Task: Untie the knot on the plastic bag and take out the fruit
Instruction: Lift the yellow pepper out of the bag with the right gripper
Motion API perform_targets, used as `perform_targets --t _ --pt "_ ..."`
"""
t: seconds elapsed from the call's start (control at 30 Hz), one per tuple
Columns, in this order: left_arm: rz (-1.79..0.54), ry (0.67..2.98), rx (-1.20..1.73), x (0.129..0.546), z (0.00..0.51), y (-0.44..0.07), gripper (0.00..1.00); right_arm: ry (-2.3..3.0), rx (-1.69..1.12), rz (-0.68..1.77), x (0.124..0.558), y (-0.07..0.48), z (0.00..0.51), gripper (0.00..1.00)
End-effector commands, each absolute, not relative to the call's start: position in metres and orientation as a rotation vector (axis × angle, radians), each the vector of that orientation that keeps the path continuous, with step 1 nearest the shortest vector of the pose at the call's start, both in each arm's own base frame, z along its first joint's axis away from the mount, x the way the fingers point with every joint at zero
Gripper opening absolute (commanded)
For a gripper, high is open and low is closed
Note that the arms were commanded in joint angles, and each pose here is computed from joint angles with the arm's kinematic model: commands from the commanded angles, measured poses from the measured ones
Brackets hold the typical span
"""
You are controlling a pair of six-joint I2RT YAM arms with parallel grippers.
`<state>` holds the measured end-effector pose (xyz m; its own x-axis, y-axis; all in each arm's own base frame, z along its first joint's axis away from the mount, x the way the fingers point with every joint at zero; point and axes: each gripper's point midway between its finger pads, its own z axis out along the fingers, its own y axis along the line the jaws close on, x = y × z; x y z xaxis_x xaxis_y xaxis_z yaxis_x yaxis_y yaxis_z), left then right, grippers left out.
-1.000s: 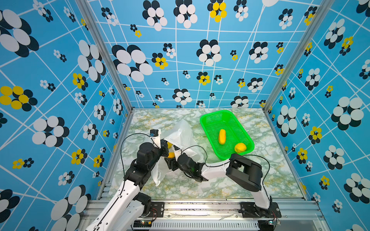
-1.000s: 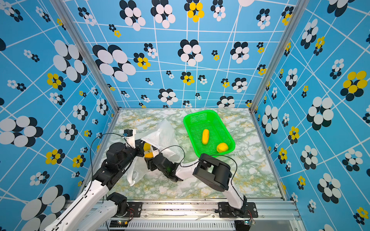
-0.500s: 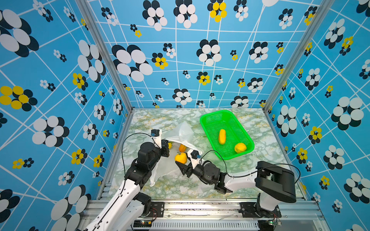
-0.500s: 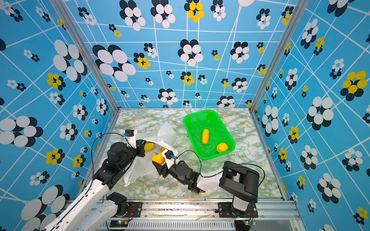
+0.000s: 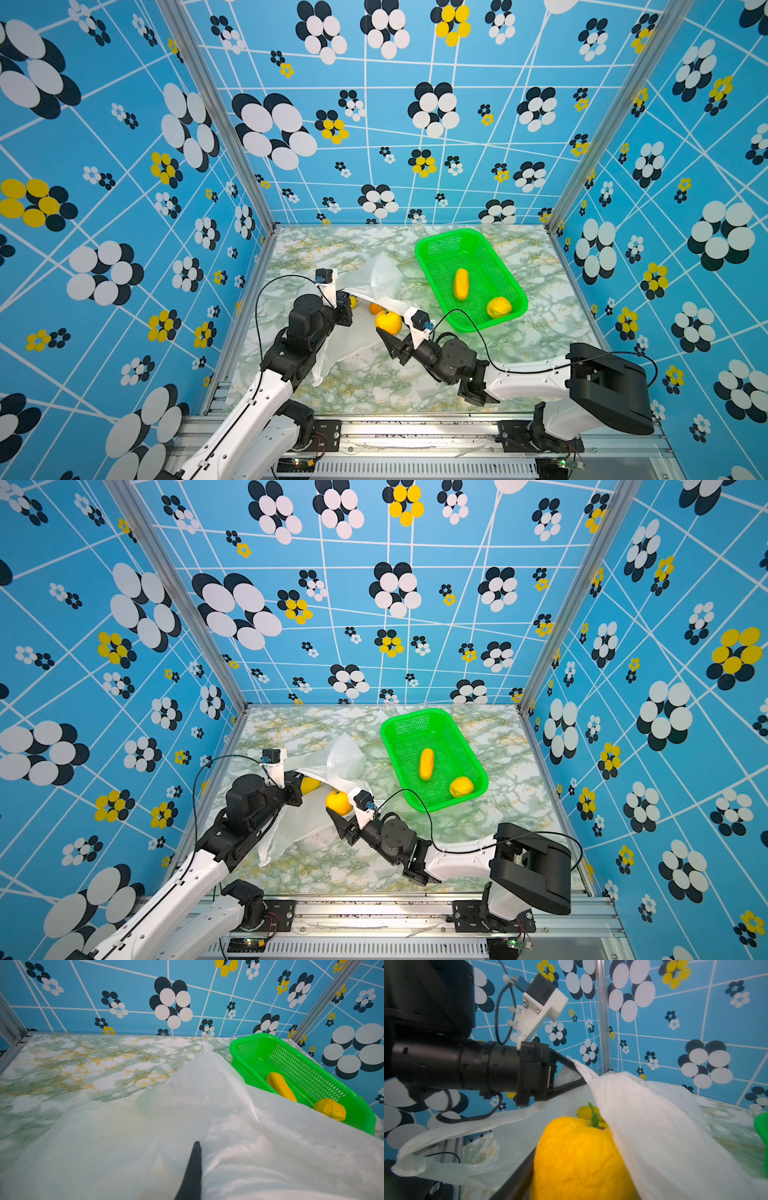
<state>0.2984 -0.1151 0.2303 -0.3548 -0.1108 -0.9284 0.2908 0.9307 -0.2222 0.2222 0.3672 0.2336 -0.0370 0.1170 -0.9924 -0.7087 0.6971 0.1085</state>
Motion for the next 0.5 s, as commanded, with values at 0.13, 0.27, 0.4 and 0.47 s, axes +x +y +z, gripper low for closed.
perform_targets --t 0.13,0.27,0.4,0.47 --pt "-0.400 1.846 0.129 0.298 0.242 -0.112 0.00 1.510 -0.389 0.546 0.248 0.302 0.262 0.35" --pt "-0.400 1.844 0.126 0.297 0.244 -0.111 0.00 1.453 -0.330 0.567 0.234 0.264 0.279 0.37" --pt "-0.390 1.843 0.120 0.298 0.244 -0.109 0.00 1.431 -0.417 0.688 0.211 0.262 0.290 0.37" --pt "-0.386 1.846 0.119 0.299 0.243 -0.109 0.00 1.446 -0.507 0.761 0.200 0.278 0.289 0.34"
